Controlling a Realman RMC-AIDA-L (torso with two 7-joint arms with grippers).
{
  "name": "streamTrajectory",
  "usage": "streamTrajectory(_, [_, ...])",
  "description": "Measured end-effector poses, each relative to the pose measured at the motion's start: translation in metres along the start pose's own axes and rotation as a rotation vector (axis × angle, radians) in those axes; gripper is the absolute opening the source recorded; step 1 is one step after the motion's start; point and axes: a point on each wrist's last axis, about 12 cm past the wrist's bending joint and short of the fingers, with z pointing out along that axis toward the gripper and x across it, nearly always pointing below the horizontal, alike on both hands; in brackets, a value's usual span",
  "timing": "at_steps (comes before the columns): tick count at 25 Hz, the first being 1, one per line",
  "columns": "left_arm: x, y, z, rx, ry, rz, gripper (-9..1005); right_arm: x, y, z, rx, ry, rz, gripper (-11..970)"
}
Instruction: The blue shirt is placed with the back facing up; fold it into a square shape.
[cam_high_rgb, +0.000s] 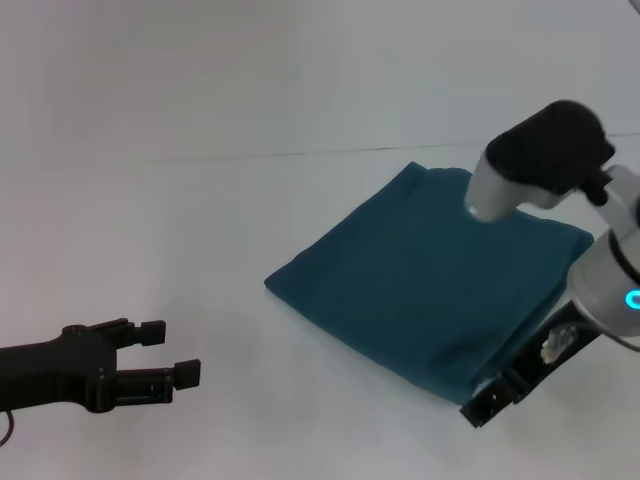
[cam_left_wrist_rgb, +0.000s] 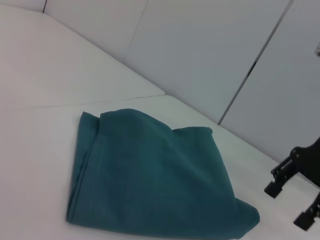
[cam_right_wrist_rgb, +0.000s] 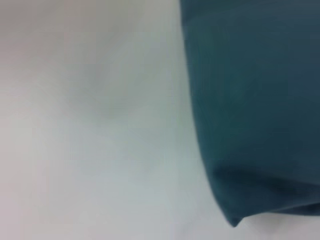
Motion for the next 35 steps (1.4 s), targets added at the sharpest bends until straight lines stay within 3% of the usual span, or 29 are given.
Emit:
streamTrajectory(10, [-0.004, 0.002, 0.002, -0.007, -0.001, 0.007, 949, -0.003, 0.005, 0.024, -0.018, 0.067, -0.011, 926])
streamTrajectory(31, [-0.003, 0.004, 0.002, -0.019, 0.000, 0.013, 948, -0.013, 0.004, 0.049, -0.009, 0.001, -0.016, 910])
streamTrajectory(35, [-0.003, 0.003, 0.002, -0.019, 0.000, 0.015, 948, -0.013, 0.002, 0.050, 0.005, -0.002, -0.012, 803])
